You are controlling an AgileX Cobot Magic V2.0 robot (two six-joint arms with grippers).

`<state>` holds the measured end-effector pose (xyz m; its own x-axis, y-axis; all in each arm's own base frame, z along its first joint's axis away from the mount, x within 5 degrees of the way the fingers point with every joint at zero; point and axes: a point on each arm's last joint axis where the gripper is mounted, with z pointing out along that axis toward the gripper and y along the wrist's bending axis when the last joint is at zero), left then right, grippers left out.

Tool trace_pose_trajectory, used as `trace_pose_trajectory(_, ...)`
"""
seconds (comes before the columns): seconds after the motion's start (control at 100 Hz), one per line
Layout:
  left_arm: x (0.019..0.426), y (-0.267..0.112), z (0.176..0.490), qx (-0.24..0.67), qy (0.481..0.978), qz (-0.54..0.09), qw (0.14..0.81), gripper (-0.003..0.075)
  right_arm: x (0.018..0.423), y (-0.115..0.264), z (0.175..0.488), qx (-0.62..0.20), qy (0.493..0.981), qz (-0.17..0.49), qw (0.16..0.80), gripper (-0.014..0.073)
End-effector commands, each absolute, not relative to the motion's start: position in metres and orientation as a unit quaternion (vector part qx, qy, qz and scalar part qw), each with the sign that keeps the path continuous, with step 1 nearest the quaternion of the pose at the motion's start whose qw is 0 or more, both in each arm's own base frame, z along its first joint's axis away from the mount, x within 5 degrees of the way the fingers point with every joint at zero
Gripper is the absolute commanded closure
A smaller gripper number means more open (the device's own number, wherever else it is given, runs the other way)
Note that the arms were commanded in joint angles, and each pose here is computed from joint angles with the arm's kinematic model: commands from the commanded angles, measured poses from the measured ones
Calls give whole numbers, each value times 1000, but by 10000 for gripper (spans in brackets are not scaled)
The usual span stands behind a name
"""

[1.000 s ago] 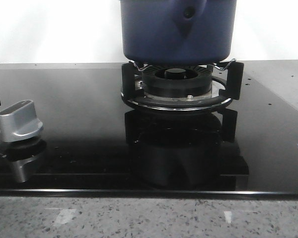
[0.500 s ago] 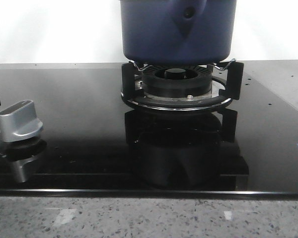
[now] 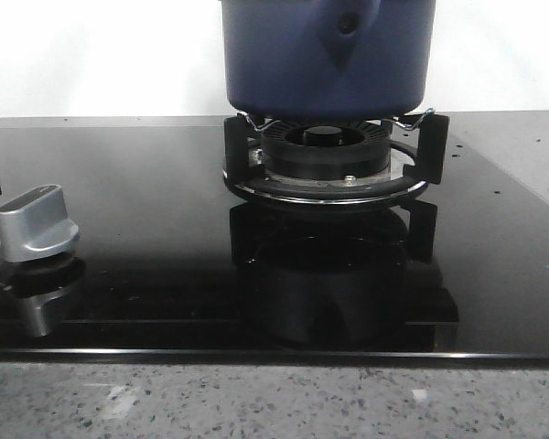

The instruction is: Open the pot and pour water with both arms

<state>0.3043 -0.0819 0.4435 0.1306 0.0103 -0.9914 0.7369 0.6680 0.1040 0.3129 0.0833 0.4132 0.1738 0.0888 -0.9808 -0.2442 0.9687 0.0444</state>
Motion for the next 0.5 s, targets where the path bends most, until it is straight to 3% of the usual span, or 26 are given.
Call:
trace_pose_trajectory(0.0, 284, -85, 477, 296, 552, -304, 718, 442, 298, 67, 451, -35, 634, 116, 764, 662)
trace_pose_trajectory(0.25, 278, -113, 474, 318, 542, -334, 703, 442, 292, 16, 454, 7, 795, 74, 603, 662)
trace_pose_trajectory(0.49, 286, -141, 458, 332, 548, -370, 673, 442, 285, -49, 421, 98, 881, 24, 462, 662)
